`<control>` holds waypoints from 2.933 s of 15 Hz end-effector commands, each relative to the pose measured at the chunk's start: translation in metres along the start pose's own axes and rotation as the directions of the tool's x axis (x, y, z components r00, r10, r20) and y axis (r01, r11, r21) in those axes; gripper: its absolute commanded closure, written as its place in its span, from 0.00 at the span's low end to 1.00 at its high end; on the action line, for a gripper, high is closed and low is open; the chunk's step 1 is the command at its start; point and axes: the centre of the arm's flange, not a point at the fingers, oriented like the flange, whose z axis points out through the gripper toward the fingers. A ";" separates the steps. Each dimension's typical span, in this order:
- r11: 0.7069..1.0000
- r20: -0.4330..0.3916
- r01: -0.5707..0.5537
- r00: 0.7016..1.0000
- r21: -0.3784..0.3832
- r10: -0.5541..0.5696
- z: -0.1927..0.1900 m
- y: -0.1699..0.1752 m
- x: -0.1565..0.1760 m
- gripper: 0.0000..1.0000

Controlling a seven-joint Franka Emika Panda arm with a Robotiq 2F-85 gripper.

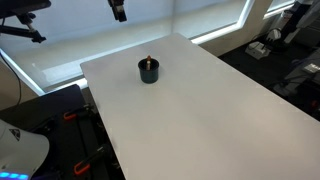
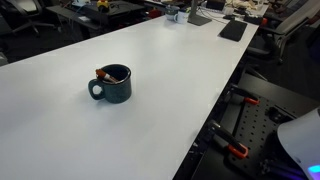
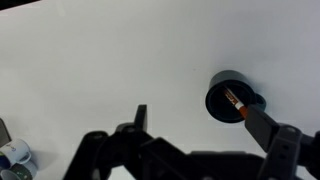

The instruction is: Move the sharpie from the cup to the table

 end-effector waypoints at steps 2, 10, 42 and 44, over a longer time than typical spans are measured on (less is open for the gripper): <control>1.000 0.022 0.008 1.000 0.001 -0.008 0.013 -0.008 0.004 0.00; 1.000 0.041 -0.004 0.999 -0.001 0.004 0.028 -0.021 0.017 0.00; 0.982 0.027 -0.153 0.987 -0.113 0.157 0.112 -0.144 0.119 0.00; 0.988 0.039 -0.118 0.992 -0.103 0.123 0.115 -0.138 0.106 0.00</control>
